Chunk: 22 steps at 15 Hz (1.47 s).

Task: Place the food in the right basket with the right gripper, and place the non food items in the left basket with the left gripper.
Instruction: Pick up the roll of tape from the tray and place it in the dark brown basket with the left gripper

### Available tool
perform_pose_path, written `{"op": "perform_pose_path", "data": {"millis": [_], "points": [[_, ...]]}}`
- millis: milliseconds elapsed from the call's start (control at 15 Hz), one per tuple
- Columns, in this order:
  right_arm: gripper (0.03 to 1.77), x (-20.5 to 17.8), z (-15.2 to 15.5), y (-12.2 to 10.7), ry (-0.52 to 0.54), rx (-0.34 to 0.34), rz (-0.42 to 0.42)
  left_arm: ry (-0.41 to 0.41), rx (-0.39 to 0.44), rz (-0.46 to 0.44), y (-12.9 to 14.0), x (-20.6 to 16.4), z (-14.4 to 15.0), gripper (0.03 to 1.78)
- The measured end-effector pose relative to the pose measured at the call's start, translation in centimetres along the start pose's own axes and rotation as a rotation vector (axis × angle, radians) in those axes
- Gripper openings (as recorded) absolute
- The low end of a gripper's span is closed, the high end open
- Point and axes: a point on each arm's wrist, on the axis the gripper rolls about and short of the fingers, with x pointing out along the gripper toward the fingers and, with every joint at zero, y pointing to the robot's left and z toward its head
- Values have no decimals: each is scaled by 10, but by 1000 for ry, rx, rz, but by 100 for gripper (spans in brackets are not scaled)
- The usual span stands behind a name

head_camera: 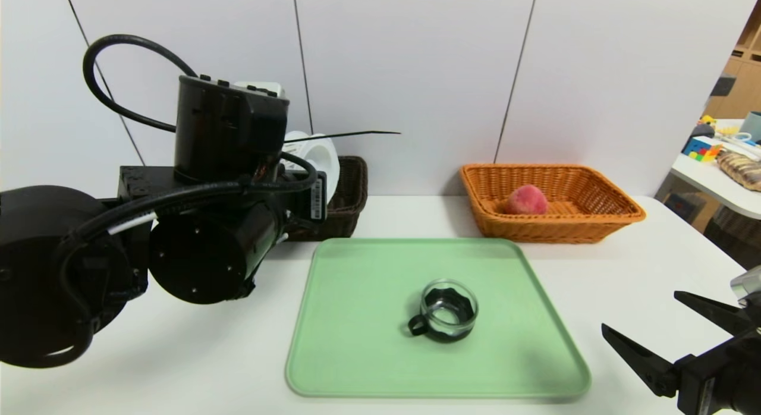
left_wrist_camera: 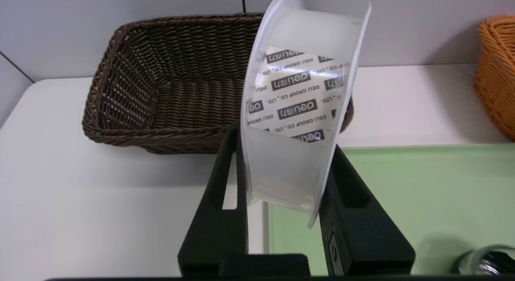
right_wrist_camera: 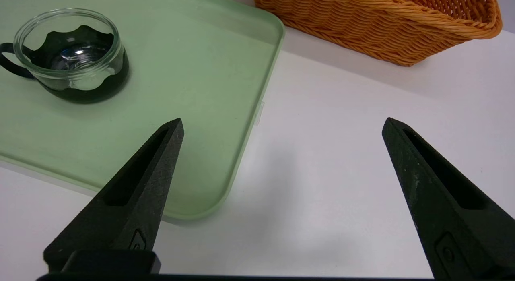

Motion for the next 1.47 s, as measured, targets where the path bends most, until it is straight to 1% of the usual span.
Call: {"op": "perform_pose_path", "data": {"millis": [400, 667, 800, 1067, 1467], "points": [[170, 0, 0, 0, -1, -2, 0, -13, -10, 54, 18, 38, 17, 50], [170, -1, 0, 0, -4, -1, -1, -23, 25, 68, 27, 64, 28, 50], [170, -1, 1, 0, -6, 0, -1, -11, 49, 79, 32, 77, 31, 50], [170, -1, 0, 0, -5, -1, -1, 65, 79, 44, 44, 99, 42, 50], [170, -1, 0, 0, -5, -4, 0, 246, 144, -10, 56, 119, 45, 50]]}}
